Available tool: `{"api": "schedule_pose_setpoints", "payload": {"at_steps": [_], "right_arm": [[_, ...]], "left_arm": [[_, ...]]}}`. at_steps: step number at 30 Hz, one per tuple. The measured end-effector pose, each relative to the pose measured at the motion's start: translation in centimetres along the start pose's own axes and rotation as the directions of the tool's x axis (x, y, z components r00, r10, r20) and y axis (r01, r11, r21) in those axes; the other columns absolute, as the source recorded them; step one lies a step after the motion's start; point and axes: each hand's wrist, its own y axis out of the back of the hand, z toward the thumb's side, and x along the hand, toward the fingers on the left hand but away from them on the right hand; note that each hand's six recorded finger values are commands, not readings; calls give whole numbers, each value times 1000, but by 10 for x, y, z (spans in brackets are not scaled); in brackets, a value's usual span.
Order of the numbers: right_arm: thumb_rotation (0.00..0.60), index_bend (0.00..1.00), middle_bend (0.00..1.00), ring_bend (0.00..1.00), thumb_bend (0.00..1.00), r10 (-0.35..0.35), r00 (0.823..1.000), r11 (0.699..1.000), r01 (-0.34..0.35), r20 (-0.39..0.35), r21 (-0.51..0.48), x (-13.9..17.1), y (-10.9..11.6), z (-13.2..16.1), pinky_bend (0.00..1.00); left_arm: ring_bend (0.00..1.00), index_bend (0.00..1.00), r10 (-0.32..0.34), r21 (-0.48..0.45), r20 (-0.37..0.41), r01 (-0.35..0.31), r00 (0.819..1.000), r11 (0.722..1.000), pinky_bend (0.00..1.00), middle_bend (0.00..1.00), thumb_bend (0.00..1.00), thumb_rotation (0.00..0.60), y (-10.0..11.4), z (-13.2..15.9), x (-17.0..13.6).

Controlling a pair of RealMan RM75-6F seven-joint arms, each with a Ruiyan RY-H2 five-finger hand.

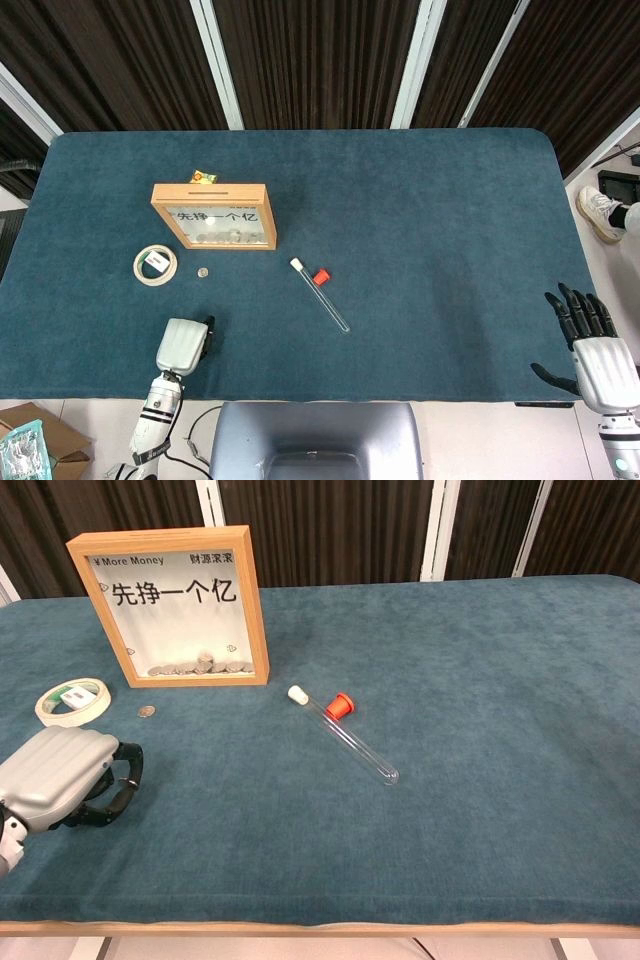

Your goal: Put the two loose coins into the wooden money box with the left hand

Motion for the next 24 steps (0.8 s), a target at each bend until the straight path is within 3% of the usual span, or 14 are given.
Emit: {"api": "schedule_pose_setpoints", "payload": {"at_steps": [14, 24], "right_arm": [[600, 0, 0, 0, 114, 12, 1000, 1000, -12, -1, 8, 0, -2, 1, 0], [600, 0, 0, 0, 114, 14, 1000, 1000, -14, -2, 9, 0, -3, 1, 0]], "left_arm": [[1000, 563, 26, -5, 3, -26, 1000, 1000, 1000, 1000, 412, 600, 6, -1, -1], [1000, 664, 33, -8, -6, -33, 999, 999, 1000, 1000, 469, 600, 6, -2, 0]]}}
